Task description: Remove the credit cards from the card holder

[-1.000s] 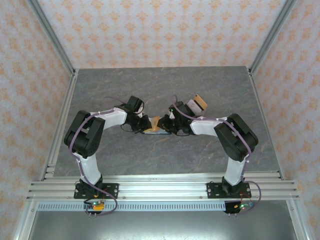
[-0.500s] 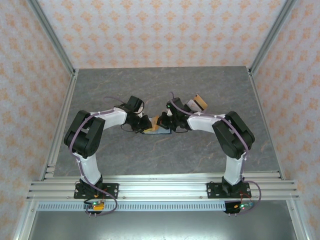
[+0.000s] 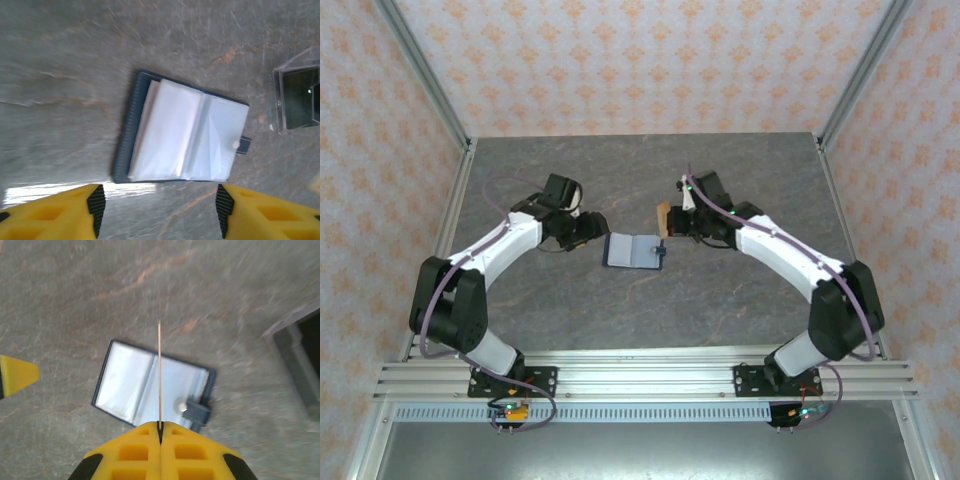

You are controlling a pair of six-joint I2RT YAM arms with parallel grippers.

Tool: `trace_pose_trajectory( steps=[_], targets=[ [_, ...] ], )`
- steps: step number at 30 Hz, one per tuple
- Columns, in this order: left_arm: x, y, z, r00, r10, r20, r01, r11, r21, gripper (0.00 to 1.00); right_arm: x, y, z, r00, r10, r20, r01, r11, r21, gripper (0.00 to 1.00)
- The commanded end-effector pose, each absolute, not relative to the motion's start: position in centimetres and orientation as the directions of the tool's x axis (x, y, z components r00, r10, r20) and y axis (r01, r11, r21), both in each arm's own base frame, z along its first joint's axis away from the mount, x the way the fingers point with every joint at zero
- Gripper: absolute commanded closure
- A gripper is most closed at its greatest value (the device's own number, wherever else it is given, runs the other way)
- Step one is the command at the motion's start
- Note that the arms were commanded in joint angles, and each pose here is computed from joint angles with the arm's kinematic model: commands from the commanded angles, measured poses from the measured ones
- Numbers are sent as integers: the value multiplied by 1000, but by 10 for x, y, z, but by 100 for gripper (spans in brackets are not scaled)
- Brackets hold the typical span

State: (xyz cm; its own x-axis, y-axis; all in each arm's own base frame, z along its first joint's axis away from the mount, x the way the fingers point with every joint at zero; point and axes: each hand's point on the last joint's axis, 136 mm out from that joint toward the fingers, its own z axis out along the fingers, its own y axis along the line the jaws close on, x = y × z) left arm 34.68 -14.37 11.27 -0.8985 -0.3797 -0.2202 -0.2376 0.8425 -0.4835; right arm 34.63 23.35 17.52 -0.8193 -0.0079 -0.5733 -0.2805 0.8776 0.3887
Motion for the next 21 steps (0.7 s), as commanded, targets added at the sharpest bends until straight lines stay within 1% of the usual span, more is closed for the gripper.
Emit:
trace_pose_trajectory(
  steps=[1,4,6,11,15,21],
  targets=[
    [335,-102,118,-882,-379,-279,-286,903,-322,28,356,191,205,-746,-102,-658,-314,925,213,100],
    [332,-83,124,-865,-390,-316,-313,911,-269,18,365,167,218,-709,-158,-688,-320,941,114,100],
    [330,-76,128,-866,-366,-340,-294,924,-246,12,369,157,221,-693,-193,-695,-346,934,85,100],
    [327,-70,138,-859,-334,-387,-261,938,-230,1,389,128,223,-685,-230,-691,-339,940,24,100],
    [325,-68,144,-854,-324,-407,-249,942,-226,0,402,106,209,-727,-290,-622,-350,936,-27,100],
    [324,-70,142,-861,-321,-394,-244,941,-233,0,411,98,191,-737,-404,-542,-446,893,-58,100]
  ],
)
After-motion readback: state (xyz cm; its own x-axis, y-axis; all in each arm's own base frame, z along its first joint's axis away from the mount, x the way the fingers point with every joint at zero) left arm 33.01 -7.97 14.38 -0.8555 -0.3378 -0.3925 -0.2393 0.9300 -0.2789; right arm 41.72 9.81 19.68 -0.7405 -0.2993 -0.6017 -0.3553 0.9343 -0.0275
